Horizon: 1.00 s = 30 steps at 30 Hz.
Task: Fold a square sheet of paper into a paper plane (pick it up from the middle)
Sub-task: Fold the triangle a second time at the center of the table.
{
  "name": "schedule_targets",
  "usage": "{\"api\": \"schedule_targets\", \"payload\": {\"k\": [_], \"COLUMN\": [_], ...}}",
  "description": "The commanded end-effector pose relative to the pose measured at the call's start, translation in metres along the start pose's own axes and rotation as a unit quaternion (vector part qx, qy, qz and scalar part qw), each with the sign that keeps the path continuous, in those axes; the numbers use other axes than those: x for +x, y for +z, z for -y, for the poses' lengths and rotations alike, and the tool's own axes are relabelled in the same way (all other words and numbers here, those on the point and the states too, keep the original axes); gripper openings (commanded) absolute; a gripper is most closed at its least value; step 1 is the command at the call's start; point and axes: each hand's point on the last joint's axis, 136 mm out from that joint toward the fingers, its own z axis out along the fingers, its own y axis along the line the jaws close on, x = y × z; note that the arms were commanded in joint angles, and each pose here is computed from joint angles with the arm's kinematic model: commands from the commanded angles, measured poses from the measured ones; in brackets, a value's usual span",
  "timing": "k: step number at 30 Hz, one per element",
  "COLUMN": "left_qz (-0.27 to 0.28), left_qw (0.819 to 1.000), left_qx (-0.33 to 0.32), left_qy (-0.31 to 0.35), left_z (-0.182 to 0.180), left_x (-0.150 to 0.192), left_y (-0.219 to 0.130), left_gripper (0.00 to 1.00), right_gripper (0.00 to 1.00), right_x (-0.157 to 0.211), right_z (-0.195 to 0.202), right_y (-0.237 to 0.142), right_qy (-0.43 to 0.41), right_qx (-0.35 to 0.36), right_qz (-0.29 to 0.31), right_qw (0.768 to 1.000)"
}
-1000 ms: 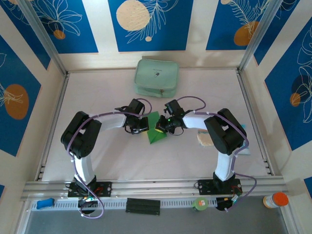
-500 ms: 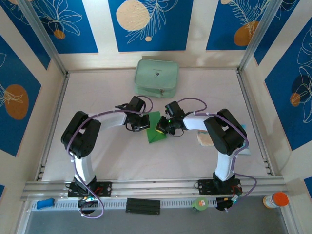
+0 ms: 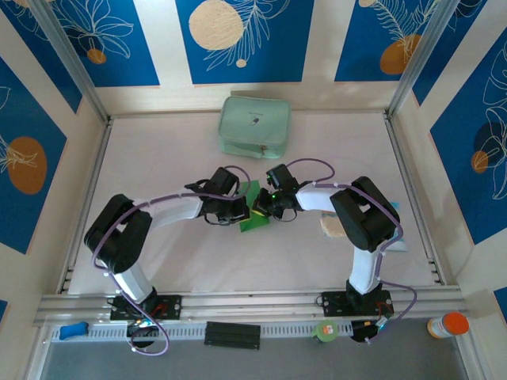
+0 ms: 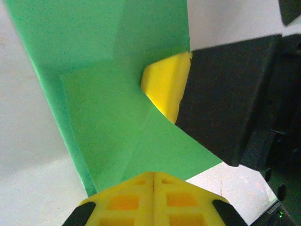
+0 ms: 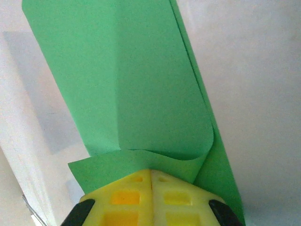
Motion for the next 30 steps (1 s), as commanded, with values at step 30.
{"api": "schedule_targets", "payload": {"k": [30], "left_qz": [-0.046], "left_qw": [0.996], "left_qx": [-0.07], "left_qy": [-0.031], "left_z": [-0.051], "left_x": [0.03], "left_y": [0.03], "left_gripper": [0.05], "right_gripper": [0.03], "right_x": [0.026], "right_z": [0.07], "right_y": [0.016], "right_qy": [0.052], "right_qx": [0.124], "right_qz": [-0.041], "right_qw": [0.99]}}
